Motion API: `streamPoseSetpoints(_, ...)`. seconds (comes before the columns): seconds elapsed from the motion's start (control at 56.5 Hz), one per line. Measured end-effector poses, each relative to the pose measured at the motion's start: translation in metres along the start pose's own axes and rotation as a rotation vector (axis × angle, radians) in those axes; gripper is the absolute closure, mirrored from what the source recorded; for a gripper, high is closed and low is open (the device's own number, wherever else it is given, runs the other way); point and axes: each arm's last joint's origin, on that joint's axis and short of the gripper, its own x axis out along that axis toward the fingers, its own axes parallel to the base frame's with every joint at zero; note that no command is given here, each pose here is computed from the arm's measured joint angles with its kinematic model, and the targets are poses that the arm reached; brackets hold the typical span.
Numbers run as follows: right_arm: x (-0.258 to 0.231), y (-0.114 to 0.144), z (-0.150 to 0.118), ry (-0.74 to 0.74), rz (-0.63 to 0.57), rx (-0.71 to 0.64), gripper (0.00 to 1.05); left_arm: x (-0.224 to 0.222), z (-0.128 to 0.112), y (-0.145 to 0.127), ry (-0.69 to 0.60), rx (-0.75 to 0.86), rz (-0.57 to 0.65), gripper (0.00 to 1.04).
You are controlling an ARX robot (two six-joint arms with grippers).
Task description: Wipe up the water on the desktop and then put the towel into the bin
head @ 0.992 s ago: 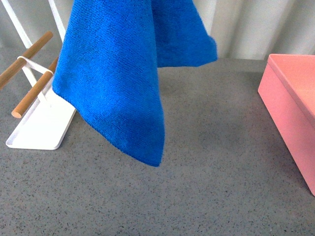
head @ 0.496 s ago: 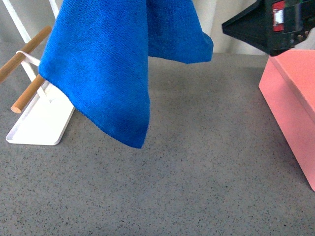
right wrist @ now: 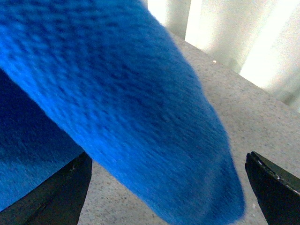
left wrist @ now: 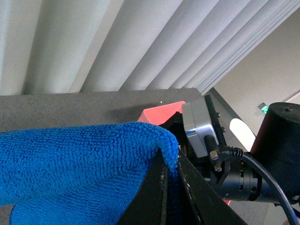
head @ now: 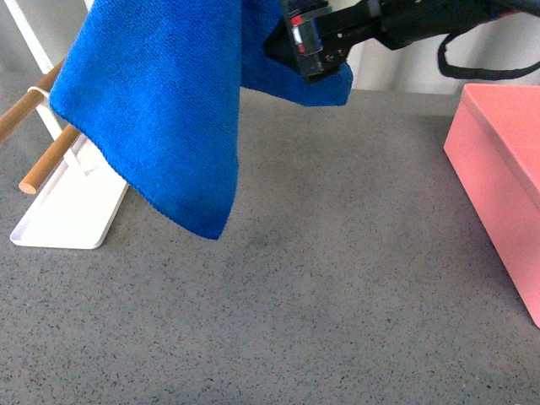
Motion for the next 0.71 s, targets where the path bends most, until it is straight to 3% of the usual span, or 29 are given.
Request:
streamPoseSetpoints(0.372,0.022,0.024,0.012,-0.052,0.062,-0.054,0.09,0.000,0.000,0.000,0.000,0.000,0.001,1.01)
streamPoseSetpoints(0.549,0.019,0.026,0.013,-0.092,0.062,-0.045,0.32,0.000,0.000,0.000,0.000,0.000,0.001,1.01)
streamPoseSetpoints(0.708,0.006,0.023,0.012,-0.149,0.040,-0.019,0.62,0.000,0.000,0.000,0.000,0.000,0.000,1.01)
